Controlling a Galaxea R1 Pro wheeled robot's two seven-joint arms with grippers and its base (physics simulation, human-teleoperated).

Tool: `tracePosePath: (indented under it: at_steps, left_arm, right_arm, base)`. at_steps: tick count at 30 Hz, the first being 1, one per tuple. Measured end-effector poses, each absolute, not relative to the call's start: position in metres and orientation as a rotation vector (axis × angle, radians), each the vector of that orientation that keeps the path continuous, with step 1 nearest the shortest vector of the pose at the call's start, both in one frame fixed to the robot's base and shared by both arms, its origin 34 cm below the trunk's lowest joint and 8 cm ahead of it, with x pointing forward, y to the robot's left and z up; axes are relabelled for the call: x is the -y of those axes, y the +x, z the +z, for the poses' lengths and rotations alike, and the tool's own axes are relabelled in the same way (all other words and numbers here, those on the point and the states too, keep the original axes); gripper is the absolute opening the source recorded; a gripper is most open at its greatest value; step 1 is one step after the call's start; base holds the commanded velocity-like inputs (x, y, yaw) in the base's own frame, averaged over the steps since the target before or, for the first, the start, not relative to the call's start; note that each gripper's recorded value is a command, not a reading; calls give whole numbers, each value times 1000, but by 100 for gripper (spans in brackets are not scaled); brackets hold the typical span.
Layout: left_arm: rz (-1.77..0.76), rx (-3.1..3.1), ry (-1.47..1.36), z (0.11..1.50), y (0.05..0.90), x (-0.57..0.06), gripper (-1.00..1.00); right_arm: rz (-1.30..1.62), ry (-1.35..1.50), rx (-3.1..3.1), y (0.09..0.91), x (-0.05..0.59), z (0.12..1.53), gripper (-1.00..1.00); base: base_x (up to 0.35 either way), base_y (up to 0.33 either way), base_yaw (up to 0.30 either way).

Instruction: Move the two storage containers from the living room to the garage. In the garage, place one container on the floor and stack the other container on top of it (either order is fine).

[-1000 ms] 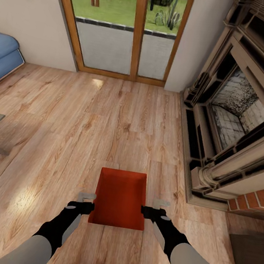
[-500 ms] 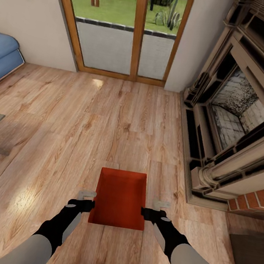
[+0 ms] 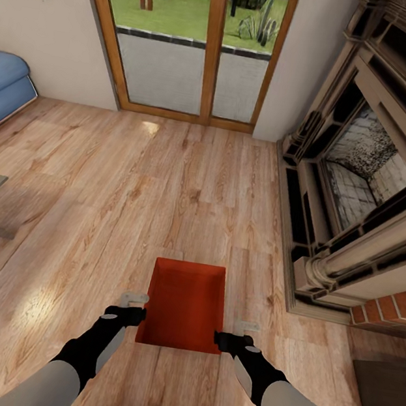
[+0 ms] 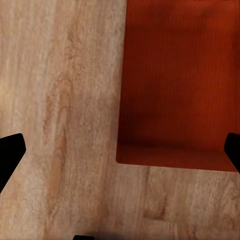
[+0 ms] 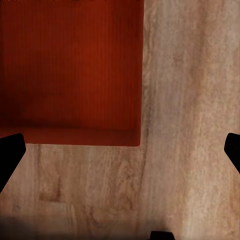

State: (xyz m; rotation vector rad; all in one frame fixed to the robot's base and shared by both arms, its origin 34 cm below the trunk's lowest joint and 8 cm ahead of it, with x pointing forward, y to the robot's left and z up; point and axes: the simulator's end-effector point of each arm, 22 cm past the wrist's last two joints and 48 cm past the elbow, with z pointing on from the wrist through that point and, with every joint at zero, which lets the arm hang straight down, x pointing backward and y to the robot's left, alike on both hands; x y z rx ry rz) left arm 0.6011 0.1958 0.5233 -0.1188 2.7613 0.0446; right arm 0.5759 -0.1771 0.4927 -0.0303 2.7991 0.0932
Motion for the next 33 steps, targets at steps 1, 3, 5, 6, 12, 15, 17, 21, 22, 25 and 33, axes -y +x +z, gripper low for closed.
tracePosePath:
  at_steps: [1, 3, 5, 6, 12, 15, 17, 21, 22, 25, 33]
  left_arm:
    - [45, -2761, -115, 523, 601, -195, 100]
    - [48, -2758, -82, 524, 602, -192, 100]
    - [53, -2756, -59, 525, 603, -190, 100]
    - [56, -2755, -53, 525, 602, -190, 100]
    - [66, -2762, -43, 523, 599, -191, 100]
    - [67, -2766, -42, 522, 598, -191, 100]
    - [67, -2763, -43, 523, 599, -191, 100]
    - [66, -2760, -50, 523, 600, -192, 100]
    - [65, -2758, -51, 523, 600, -192, 100]
    - [66, -2730, -52, 524, 604, -192, 100]
    - [62, -2668, -69, 527, 612, -192, 100]
  right_arm:
    - [94, -31, -2798, 576, 177, 493, 100]
    - [93, -32, -2797, 576, 177, 493, 100]
    - [93, -32, -2797, 576, 177, 493, 100]
    - [93, -32, -2796, 576, 176, 493, 100]
    - [93, -28, -2772, 582, 176, 495, 100]
    - [92, -22, -2740, 589, 175, 498, 100]
    - [91, -20, -2732, 591, 175, 499, 100]
    - [89, -20, -2726, 592, 176, 499, 100]
    - [89, -21, -2728, 591, 176, 499, 100]
    - [89, -22, -2729, 590, 176, 499, 100]
    - [89, -23, -2731, 590, 177, 498, 100]
  base:
    - [0, 0, 0]
    - [0, 0, 0]
    - [0, 0, 0]
    - [0, 0, 0]
    - [0, 0, 0]
    - [0, 0, 0]
    - [0, 0, 0]
    - [12, 0, 0]
    - [72, 0, 0]
    - [160, 0, 0]
    - [77, 0, 0]
